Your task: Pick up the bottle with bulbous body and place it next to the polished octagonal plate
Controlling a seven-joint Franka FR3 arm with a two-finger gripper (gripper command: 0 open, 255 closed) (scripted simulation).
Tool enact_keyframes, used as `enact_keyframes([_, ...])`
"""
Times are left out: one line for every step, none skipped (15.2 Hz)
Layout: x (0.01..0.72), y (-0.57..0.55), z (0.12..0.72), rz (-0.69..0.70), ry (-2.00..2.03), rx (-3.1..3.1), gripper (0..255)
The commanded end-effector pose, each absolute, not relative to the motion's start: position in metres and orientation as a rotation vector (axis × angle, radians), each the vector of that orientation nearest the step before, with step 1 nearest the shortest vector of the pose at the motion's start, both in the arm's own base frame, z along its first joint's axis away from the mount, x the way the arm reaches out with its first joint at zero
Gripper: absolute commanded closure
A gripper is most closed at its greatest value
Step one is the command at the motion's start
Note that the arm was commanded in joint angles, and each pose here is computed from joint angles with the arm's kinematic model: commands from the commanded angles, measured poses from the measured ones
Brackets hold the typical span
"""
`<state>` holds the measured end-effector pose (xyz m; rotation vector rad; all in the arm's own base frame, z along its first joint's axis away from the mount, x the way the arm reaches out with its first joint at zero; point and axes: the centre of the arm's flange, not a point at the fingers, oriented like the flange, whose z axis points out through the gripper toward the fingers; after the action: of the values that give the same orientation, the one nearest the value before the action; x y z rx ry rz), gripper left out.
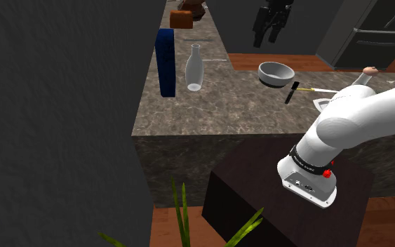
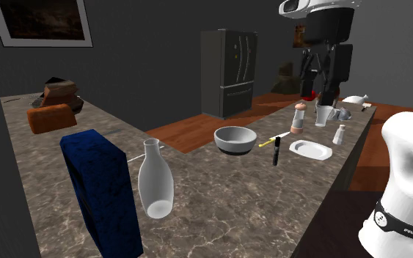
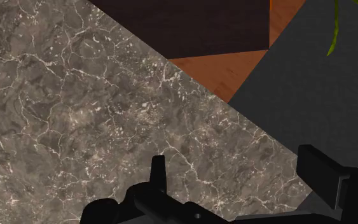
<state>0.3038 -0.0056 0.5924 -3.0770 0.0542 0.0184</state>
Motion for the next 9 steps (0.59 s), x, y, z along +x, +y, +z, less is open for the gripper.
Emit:
enact_keyframes([0.304, -0.006, 0.592, 0.018, 0.054, -3.077, 0])
enact_keyframes([0.315, -0.008, 0.587, 0.012, 0.052, -3.079, 0])
enact_keyframes([0.326, -0.011, 0.582, 0.005, 0.049, -3.081, 0])
enact_keyframes([0.337, -0.013, 0.577, -0.001, 0.047, -3.083, 0])
enact_keyframes([0.349, -0.015, 0.572, -0.008, 0.044, -3.085, 0])
enact_keyframes([0.360, -0.018, 0.567, -0.014, 0.042, -3.086, 0])
enact_keyframes([0.371, -0.020, 0.562, -0.021, 0.039, -3.088, 0])
enact_keyframes([0.382, -0.023, 0.557, -0.027, 0.037, -3.090, 0])
enact_keyframes([0.394, -0.025, 0.552, -0.034, 0.034, -3.092, 0])
